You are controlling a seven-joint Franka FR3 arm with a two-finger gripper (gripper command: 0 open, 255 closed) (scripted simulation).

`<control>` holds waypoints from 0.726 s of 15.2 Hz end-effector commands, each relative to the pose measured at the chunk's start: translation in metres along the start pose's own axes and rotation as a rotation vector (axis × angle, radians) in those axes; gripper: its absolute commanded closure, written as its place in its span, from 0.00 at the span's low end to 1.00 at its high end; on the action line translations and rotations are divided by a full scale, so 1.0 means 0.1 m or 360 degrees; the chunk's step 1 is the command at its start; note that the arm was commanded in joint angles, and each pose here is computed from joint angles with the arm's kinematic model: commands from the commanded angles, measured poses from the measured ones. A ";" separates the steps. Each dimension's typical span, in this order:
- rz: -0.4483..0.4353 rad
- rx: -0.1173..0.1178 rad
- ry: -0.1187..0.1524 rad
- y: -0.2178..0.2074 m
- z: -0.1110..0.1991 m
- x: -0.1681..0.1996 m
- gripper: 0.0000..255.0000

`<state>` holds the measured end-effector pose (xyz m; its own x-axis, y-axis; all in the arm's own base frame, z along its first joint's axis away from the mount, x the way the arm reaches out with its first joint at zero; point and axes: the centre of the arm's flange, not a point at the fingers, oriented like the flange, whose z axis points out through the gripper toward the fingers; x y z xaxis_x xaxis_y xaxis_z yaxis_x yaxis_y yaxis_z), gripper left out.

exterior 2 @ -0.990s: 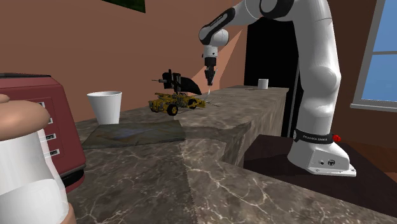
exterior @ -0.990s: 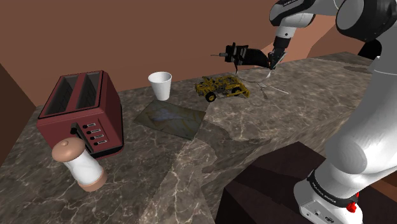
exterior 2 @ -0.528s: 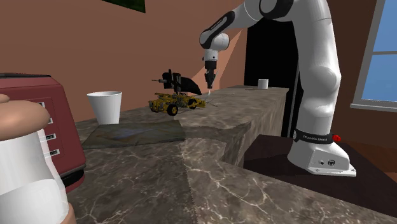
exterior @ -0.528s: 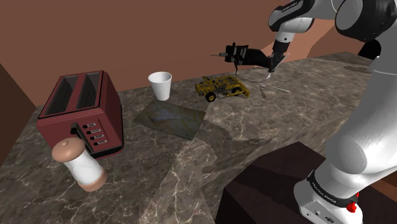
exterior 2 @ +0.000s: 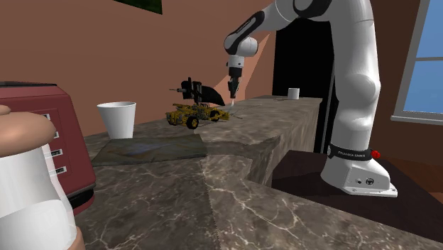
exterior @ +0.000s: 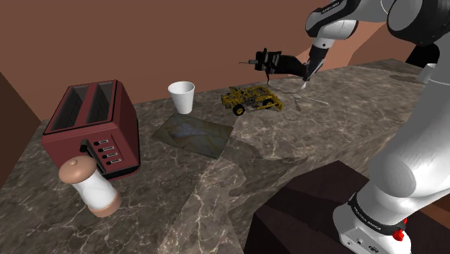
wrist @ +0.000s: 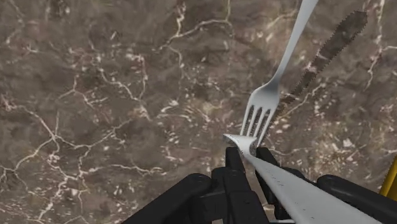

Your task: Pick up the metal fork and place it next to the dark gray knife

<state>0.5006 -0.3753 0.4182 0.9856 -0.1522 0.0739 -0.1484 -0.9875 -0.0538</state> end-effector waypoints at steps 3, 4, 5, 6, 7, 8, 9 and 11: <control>0.0002 0.0058 -0.0182 0.05 0.73 0.02 1.00; 0.0002 0.0058 -0.0182 0.05 0.73 0.02 1.00; 0.0002 0.0058 -0.0182 0.05 0.73 0.02 1.00; 0.0002 0.0058 -0.0182 0.05 0.73 0.02 1.00; 0.0002 0.0058 -0.0182 0.05 0.73 0.02 1.00; 0.0002 0.0055 -0.0183 -0.06 0.69 0.03 0.00; 0.0002 0.0059 -0.0184 0.02 0.65 0.10 0.00; 0.0002 0.0060 -0.0186 -0.01 0.59 0.14 0.00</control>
<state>0.5185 -0.3746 0.3686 0.9888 -0.1462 -0.0295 -0.1482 -0.9851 -0.0872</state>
